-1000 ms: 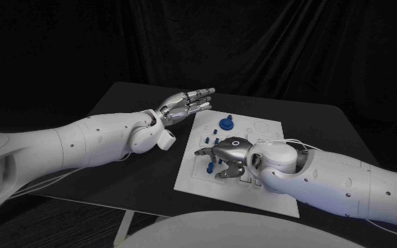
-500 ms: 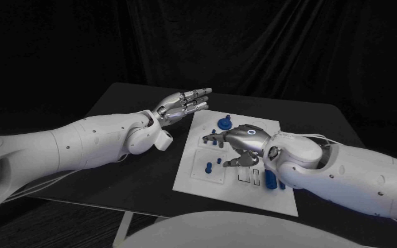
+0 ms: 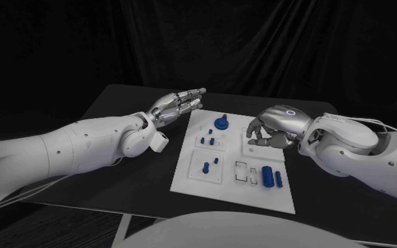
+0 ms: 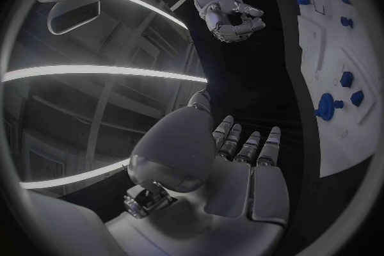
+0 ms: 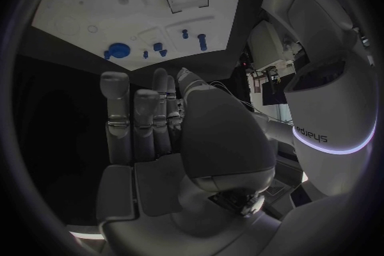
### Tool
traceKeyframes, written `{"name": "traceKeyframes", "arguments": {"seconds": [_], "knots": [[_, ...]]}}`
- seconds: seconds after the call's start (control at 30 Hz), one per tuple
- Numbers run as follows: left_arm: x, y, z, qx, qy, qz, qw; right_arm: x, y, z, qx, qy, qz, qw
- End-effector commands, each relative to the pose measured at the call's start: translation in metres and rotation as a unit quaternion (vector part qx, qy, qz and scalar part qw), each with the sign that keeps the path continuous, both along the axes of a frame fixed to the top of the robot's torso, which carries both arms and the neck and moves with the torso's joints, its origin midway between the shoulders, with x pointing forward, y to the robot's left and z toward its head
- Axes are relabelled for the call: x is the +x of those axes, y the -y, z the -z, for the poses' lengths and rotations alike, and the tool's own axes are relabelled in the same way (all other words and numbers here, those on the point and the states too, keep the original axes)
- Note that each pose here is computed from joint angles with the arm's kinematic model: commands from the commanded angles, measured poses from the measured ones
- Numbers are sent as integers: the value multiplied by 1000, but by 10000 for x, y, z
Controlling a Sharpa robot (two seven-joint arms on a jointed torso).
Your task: Assemble the parts on the task board
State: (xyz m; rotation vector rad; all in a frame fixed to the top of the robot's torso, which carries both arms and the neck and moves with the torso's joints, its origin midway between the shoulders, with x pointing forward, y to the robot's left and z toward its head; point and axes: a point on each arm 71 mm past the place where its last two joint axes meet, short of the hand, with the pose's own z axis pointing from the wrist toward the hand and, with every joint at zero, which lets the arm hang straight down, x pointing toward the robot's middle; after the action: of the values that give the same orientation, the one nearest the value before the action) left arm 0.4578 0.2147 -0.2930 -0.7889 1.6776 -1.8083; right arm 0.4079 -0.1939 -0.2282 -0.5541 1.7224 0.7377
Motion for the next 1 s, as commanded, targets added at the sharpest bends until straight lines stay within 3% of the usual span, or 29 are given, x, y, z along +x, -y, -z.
{"name": "traceKeyframes", "arguments": {"seconds": [0.03, 0.13, 0.23, 0.4, 0.7, 0.87, 1.0], "knots": [[-11, -13, -97, -37, 51, -21, 998, 25, 116, 42, 7, -73, 53, 996], [-28, -17, -107, -37, 53, -24, 998, 54, 224, 84, 6, -113, 92, 989], [-49, -20, -119, -37, 54, -26, 998, 91, 333, 148, 7, -167, 139, 976], [-91, -29, -149, -39, 58, -30, 997, 131, 420, 224, 0, -217, 183, 959], [-160, -54, -300, -41, 67, -27, 997, 160, 458, 304, -31, -252, 215, 943], [-151, -70, -405, -15, 91, -19, 996, 156, 471, 362, -70, -274, 231, 931], [-132, -63, -434, -3, 101, -15, 995, 149, 480, 401, -103, -288, 245, 920]]}}
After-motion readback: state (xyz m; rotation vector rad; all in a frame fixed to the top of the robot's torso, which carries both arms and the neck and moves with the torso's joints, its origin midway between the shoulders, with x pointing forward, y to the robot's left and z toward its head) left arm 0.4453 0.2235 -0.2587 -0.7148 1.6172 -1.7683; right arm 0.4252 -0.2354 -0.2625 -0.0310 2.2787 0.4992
